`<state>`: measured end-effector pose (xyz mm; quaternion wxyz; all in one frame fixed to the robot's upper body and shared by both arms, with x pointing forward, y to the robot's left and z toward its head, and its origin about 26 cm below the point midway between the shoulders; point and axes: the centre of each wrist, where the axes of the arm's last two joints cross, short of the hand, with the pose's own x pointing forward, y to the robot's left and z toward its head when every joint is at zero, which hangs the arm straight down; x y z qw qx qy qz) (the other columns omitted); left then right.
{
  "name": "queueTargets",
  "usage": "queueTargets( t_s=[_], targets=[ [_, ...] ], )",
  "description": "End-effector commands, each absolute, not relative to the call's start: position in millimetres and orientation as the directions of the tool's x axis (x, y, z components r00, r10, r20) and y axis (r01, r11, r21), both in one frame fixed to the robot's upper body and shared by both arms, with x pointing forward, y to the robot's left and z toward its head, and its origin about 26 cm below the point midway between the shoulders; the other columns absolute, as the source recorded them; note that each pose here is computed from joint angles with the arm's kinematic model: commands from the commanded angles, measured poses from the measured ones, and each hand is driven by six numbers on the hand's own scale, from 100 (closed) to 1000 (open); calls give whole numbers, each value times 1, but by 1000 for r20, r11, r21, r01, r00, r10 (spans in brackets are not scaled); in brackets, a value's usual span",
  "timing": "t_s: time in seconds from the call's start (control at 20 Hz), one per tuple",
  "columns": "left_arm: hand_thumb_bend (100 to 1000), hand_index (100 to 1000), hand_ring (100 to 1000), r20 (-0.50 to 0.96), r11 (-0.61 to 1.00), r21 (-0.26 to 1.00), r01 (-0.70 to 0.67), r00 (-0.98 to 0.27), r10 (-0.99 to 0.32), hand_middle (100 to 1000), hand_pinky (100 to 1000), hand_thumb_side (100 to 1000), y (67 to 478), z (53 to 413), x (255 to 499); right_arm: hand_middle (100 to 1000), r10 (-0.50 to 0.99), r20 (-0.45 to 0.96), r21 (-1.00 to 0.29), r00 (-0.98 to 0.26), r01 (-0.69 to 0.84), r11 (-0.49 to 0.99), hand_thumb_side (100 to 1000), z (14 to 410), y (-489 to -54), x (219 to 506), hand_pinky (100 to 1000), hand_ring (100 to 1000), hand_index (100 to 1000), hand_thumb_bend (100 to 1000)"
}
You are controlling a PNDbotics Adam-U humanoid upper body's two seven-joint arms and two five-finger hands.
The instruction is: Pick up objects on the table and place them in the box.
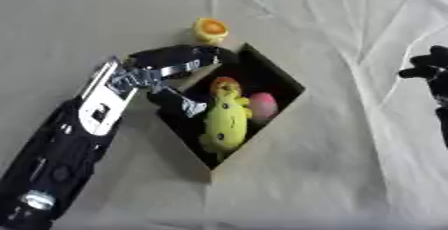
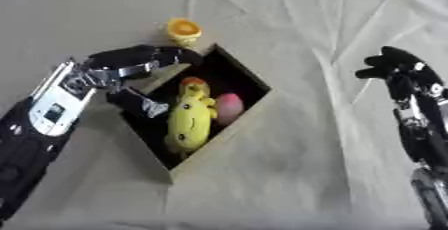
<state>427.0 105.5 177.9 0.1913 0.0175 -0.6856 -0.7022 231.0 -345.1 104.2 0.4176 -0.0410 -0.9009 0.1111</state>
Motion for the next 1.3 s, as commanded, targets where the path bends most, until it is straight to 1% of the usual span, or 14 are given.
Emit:
queueTargets(
  t_s=[0.05, 0.1, 0.15, 0.2, 0.35, 0.4, 0.45, 0.5, 0.55, 0.75, 1.0, 1.1, 1.2, 1.3],
  targets=[
    [100, 881, 925, 117, -32, 991, 129, -963, -244, 782, 945, 350, 133, 215, 429, 723, 170, 729, -243, -663, -19, 970, 623, 111, -346, 231, 1000, 703, 859, 100],
    [100, 888, 899, 119, 11, 993, 120, -953, -278, 763, 907, 419, 144, 224, 430, 723, 172, 728, -244, -663, -17, 970, 623, 111, -347, 231, 1000, 703, 859, 100],
    [100, 920, 886, 124, 63, 992, 109, -940, -317, 746, 887, 493, 158, 236, 431, 723, 174, 728, -245, -663, -14, 969, 622, 111, -347, 230, 1000, 703, 859, 100],
    [100, 944, 890, 132, 112, 989, 99, -928, -349, 752, 882, 529, 171, 247, 432, 723, 176, 727, -245, -663, -12, 969, 622, 110, -348, 230, 1000, 703, 860, 100],
    [100, 976, 904, 148, 202, 977, 63, -887, -437, 783, 889, 555, 207, 276, 435, 723, 179, 728, -243, -662, -5, 970, 623, 110, -348, 229, 1000, 703, 860, 100],
    [100, 981, 914, 140, 206, 977, 46, -870, -473, 797, 898, 487, 218, 283, 437, 723, 180, 729, -244, -661, -5, 970, 623, 110, -348, 229, 1000, 703, 860, 100],
    [100, 981, 919, 120, 195, 981, 21, -848, -516, 802, 902, 454, 229, 288, 439, 723, 180, 729, -244, -661, -5, 970, 623, 110, -348, 229, 1000, 703, 860, 100],
    [100, 979, 922, 98, 178, 984, -3, -827, -553, 805, 904, 390, 238, 291, 441, 723, 180, 729, -245, -660, -5, 970, 623, 110, -348, 229, 1000, 704, 860, 100],
    [100, 978, 921, 76, 155, 988, -22, -796, -601, 808, 903, 383, 250, 292, 444, 723, 181, 729, -246, -661, -5, 969, 622, 110, -349, 229, 1000, 704, 860, 100],
    [100, 966, 916, 41, 70, 997, -13, -695, -717, 810, 898, 396, 284, 275, 461, 721, 182, 730, -247, -659, -6, 969, 624, 110, -348, 229, 1000, 702, 860, 100],
    [100, 963, 927, 55, 20, 998, 59, -681, -730, 813, 908, 512, 294, 254, 474, 721, 177, 736, -243, -654, -12, 970, 627, 110, -347, 230, 1000, 702, 861, 100],
    [145, 952, 922, 51, -8, 997, 83, -691, -721, 803, 910, 518, 293, 251, 476, 721, 176, 737, -242, -653, -12, 970, 626, 110, -346, 230, 1000, 703, 861, 100],
    [218, 943, 917, 43, -30, 995, 93, -695, -717, 793, 914, 487, 291, 249, 478, 721, 175, 735, -242, -655, -13, 970, 624, 110, -347, 230, 1000, 703, 861, 100],
    [262, 934, 913, 27, -55, 994, 96, -694, -720, 783, 922, 472, 288, 247, 480, 721, 174, 733, -243, -658, -15, 970, 623, 111, -347, 231, 1000, 703, 861, 100]
  ],
)
